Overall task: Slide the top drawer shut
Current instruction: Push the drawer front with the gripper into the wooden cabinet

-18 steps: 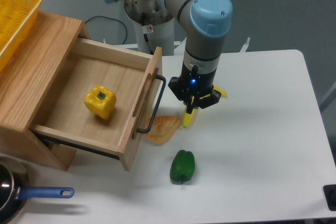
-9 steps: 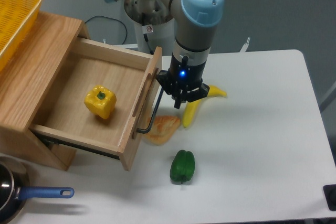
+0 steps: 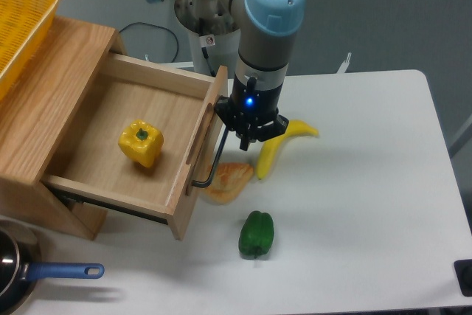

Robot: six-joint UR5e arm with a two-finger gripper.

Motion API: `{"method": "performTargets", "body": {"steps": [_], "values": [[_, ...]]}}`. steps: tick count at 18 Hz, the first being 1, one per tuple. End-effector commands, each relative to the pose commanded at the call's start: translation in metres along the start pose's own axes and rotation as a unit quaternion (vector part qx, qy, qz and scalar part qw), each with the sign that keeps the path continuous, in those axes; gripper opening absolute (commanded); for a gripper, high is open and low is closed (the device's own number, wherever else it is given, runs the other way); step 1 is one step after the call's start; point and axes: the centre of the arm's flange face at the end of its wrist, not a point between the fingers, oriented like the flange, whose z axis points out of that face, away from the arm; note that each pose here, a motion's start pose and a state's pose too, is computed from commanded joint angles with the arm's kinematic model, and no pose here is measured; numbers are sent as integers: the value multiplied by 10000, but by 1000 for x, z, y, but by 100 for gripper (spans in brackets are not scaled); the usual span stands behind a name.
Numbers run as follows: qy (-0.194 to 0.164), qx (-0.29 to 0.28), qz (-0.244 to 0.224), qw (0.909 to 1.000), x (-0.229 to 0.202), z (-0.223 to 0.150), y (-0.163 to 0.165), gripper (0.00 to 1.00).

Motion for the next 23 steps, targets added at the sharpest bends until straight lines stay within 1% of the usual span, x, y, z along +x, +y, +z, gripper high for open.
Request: {"method": "performTargets", "body": {"steps": [9,12,23], "values": [[116,-100,-14,9999,19,4,-7,9],[124,-104,-83,9998,25,5,-10,9],[145,-105,-24,9998,42,6,-18,9]]}}
